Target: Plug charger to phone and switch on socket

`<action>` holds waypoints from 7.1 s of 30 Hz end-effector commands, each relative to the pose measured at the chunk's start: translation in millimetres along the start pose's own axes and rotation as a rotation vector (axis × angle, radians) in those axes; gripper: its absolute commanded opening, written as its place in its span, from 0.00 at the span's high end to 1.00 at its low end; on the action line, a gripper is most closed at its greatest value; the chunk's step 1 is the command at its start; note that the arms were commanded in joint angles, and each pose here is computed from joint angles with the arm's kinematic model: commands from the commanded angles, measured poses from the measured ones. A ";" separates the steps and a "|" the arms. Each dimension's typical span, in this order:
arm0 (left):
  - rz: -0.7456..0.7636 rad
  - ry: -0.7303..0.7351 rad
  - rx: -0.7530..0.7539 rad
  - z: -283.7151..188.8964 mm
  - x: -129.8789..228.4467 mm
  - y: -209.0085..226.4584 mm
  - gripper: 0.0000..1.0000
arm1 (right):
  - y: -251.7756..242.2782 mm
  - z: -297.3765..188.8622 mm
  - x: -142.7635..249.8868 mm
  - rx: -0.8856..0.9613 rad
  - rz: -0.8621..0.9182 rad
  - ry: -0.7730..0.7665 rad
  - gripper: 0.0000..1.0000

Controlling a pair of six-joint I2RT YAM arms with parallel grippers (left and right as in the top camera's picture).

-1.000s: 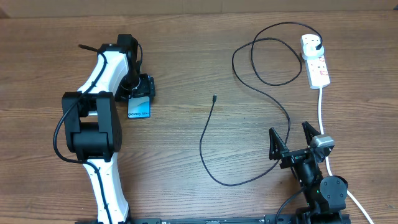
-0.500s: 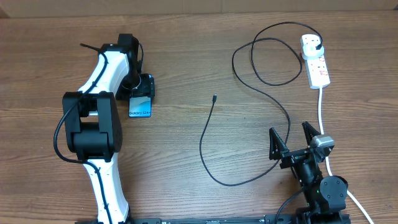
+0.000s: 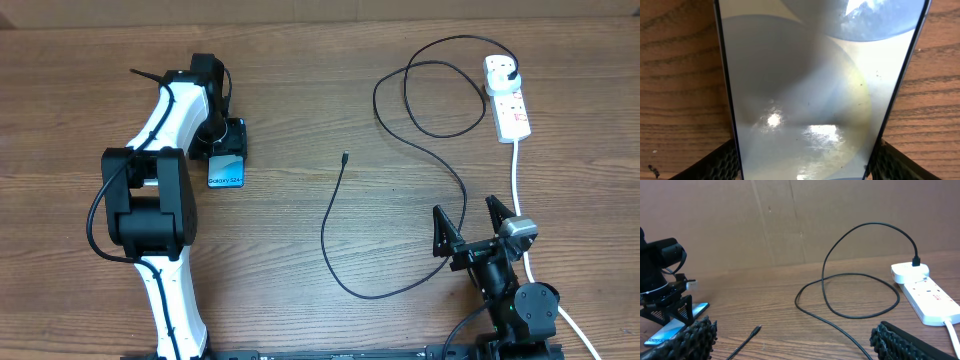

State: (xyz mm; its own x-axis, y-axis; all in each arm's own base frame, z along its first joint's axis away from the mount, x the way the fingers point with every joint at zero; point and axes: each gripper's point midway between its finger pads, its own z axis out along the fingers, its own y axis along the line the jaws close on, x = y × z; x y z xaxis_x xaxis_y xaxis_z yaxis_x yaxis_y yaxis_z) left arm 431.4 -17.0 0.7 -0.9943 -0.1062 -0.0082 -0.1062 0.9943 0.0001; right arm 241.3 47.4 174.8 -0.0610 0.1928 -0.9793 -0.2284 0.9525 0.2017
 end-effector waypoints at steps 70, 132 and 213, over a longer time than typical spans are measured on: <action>-0.201 0.125 0.235 -64.6 5.8 -45.9 0.96 | -0.8 0.2 2.6 0.001 0.002 0.000 0.00; -0.798 0.842 0.708 -152.7 77.8 -159.6 0.96 | -0.8 0.2 2.6 0.001 0.002 0.000 0.00; -0.837 0.179 0.050 -96.4 56.8 -155.7 0.96 | 171.6 167.8 97.1 -0.234 0.806 0.915 0.34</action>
State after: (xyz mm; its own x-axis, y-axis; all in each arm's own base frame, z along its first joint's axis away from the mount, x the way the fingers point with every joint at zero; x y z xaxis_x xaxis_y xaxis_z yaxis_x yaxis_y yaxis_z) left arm 389.8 -167.1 90.6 -0.5728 -0.7934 0.2059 -0.8066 0.5903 0.0311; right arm 348.5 266.6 107.5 -0.9167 0.3409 -0.2084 0.0186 0.5574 0.8300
